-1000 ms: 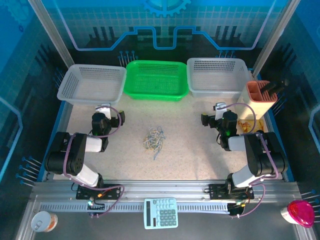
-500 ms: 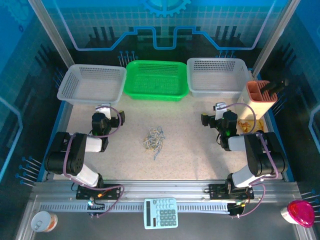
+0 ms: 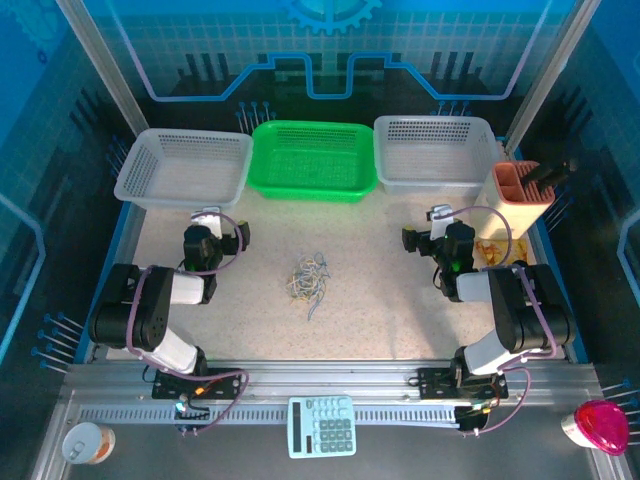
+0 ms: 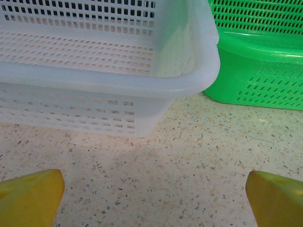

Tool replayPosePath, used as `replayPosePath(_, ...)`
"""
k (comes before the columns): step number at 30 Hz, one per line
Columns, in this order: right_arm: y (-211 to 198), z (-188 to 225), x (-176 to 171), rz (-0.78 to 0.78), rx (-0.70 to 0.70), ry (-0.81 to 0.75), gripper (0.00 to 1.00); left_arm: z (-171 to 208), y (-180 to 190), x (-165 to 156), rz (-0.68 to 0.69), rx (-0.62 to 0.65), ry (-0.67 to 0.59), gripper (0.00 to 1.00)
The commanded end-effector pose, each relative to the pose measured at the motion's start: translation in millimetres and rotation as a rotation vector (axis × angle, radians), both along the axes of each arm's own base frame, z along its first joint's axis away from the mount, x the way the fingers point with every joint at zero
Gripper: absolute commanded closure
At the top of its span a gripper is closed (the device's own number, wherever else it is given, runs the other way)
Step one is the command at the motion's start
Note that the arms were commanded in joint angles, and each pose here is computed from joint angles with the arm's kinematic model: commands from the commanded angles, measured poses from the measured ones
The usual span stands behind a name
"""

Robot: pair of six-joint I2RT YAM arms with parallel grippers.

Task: Untangle the cables

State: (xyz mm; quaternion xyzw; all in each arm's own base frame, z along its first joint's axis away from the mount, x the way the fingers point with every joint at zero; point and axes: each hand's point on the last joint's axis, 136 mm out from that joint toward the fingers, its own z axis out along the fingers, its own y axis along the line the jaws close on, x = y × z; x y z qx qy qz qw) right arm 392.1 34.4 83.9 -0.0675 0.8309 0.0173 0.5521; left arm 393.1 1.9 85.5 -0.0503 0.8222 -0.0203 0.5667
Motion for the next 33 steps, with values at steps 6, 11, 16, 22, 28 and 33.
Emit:
replayPosePath(6, -3, 14, 8, 0.008, 0.005, -0.05, 0.0, 11, -5, 6, -0.039, 0.0, -0.038, 0.01)
replayPosePath(11, 4, 38, 2, 0.059, 0.015, -0.057, 0.0, 23, -9, 0, -0.069, 0.001, -0.065, 0.01)
replayPosePath(16, -1, 81, -9, 0.006, 0.066, -0.06, 0.0, 45, 8, -10, 0.034, 0.004, -0.088, 0.01)
replayPosePath(22, -3, 120, -27, -0.131, 0.373, 0.094, 0.0, 95, 28, -29, 0.18, -0.057, -0.161, 0.01)
replayPosePath(28, 25, 139, -32, -0.068, 0.536, 0.155, 0.0, 151, 29, -58, 0.301, -0.461, -0.238, 0.01)
replayPosePath(33, 88, 134, -51, 0.163, 0.512, 0.298, 0.05, 186, -21, -74, 0.139, -0.603, -0.135, 0.01)
